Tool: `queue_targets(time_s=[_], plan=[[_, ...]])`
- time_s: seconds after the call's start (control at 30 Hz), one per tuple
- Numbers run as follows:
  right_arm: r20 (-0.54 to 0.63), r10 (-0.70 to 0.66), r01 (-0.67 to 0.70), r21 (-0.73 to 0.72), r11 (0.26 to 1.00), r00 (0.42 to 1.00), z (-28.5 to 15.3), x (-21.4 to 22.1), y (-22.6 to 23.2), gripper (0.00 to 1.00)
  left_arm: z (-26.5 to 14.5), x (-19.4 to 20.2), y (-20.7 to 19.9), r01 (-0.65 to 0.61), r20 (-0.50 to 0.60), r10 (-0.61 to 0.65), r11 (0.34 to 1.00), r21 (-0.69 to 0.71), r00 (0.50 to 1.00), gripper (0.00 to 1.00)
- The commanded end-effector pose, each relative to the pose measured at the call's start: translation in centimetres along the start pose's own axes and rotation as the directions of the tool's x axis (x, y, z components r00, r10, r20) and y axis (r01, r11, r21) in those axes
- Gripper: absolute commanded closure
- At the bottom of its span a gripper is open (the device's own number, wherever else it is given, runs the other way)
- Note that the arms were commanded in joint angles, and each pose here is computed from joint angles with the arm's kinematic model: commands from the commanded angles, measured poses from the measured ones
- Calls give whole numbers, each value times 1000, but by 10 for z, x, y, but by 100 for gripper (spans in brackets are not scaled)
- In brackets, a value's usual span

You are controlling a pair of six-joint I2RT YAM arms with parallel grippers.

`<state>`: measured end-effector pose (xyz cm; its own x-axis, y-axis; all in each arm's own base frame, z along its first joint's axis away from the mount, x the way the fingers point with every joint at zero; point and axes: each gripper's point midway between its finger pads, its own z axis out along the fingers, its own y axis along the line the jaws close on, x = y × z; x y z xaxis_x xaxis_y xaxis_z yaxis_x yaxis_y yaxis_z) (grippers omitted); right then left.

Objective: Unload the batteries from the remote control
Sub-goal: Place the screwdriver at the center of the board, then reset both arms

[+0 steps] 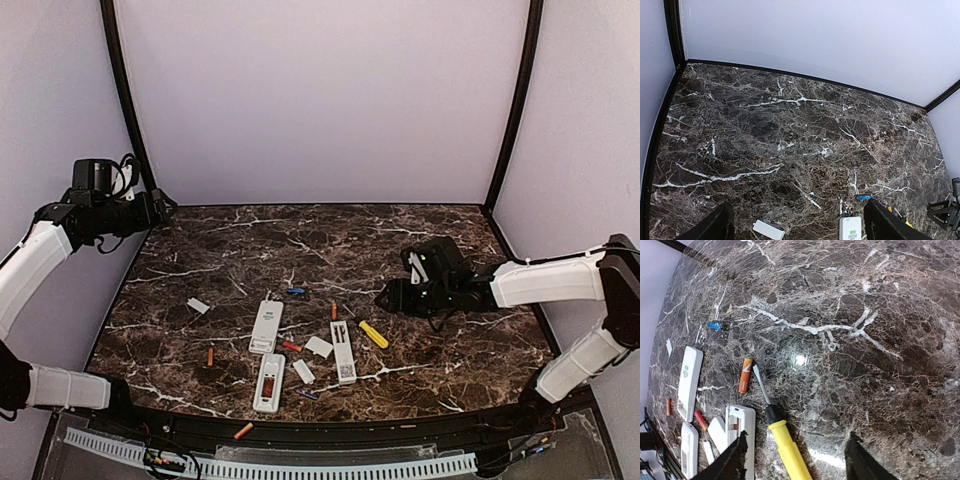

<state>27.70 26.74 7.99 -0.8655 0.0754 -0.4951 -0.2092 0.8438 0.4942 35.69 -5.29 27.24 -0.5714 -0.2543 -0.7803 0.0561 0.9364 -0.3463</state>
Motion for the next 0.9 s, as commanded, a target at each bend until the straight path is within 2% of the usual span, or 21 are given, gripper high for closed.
queue_targets(time_s=[0.0,0.17,0.23,0.33,0.4,0.5,0.6,0.73,0.8,0.83,0.87], plan=[[23,-29,29,22,999,999,-9,-4,-3,29,-3,1,2,-17,11,17,1000,-12,1000,11],[84,-87,77,111,991,993,-24,-25,-8,13,-6,-5,8,24,36,-22,999,-46,999,3],[123,-132,109,177,978,984,-33,-40,-15,3,-3,-6,8,60,49,-58,997,-41,997,1],[177,-176,132,236,963,968,-43,-66,-26,1,9,-4,12,104,70,-102,994,-33,992,1],[221,-181,118,272,955,958,-51,-87,-41,1,21,-2,19,124,121,-119,992,-34,985,1],[297,-181,84,310,947,938,-69,-120,-68,1,44,1,42,127,198,-113,990,-57,974,1],[392,-189,52,335,941,900,-97,-149,-96,1,59,2,76,148,222,-132,987,-58,966,1],[541,-206,-29,393,919,816,-141,-175,-143,1,69,8,116,101,293,-59,987,-129,954,1],[604,-220,-67,415,907,766,-160,-176,-163,1,70,24,132,79,309,-19,980,-181,951,1],[632,-230,-85,426,901,740,-168,-174,-171,1,67,18,132,61,350,6,981,-182,937,1],[656,-244,-101,441,892,714,-176,-173,-179,1,68,31,136,48,338,23,979,-199,941,1]])
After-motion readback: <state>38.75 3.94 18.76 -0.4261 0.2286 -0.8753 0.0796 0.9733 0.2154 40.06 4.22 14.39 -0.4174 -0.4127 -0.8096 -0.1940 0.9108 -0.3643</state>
